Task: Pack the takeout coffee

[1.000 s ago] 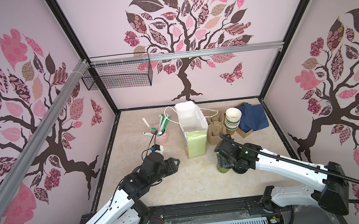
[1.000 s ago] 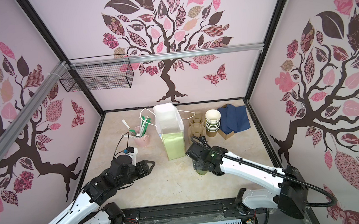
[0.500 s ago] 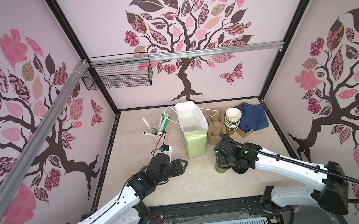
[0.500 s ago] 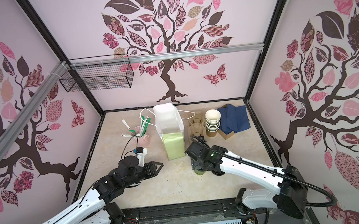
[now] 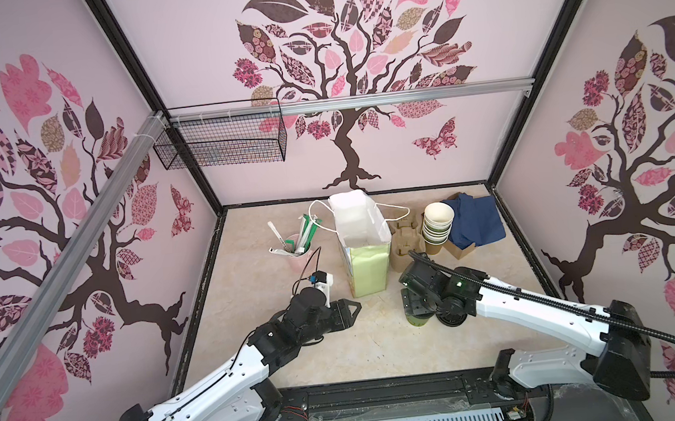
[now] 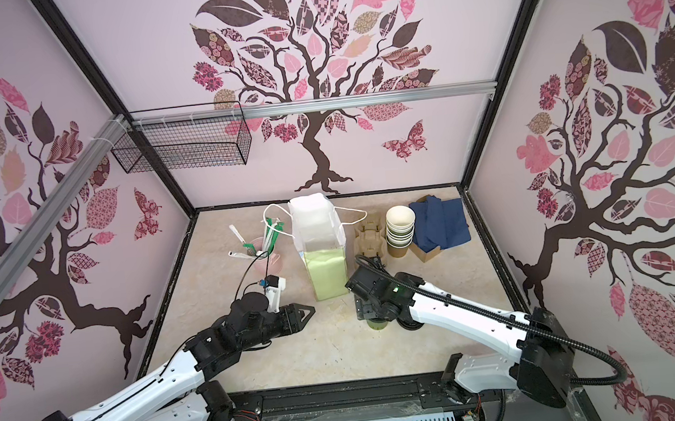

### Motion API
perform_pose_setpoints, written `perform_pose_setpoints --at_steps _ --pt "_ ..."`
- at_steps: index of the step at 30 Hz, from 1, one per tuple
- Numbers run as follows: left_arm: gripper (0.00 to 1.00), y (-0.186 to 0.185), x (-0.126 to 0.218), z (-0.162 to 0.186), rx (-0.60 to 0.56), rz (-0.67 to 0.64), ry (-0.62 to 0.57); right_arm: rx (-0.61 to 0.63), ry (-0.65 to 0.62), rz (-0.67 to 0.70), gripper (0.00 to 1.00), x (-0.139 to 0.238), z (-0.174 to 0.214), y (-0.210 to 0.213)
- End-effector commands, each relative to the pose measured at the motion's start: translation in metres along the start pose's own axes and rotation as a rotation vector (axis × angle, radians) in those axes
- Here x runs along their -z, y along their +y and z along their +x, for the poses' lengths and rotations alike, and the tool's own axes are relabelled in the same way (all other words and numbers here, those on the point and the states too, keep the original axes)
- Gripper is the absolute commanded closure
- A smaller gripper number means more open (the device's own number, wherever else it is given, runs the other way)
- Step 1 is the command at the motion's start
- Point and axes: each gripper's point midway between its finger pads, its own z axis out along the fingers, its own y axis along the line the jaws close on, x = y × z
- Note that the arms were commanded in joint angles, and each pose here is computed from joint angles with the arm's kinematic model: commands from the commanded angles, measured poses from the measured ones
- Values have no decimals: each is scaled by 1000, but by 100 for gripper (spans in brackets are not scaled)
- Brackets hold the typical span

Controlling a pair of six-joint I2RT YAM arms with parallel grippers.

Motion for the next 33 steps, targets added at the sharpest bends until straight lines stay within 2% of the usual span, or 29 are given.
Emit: perform_pose_setpoints --at_steps 1,3,5,18,33 --pt "50 4 0 2 -16 2 -10 -1 -29 0 11 12 -15 3" --pt "50 4 1 1 -18 -2 -15 11 -30 2 8 15 -16 3" --pt "49 5 2 1 -21 -7 -20 34 -13 14 1 14 -14 2" --pt "49 12 6 -3 -24 -45 -43 117 136 82 0 -10 18 -6" --pt "48 16 4 -4 -32 -74 -39 105 107 138 1 -19 18 -19"
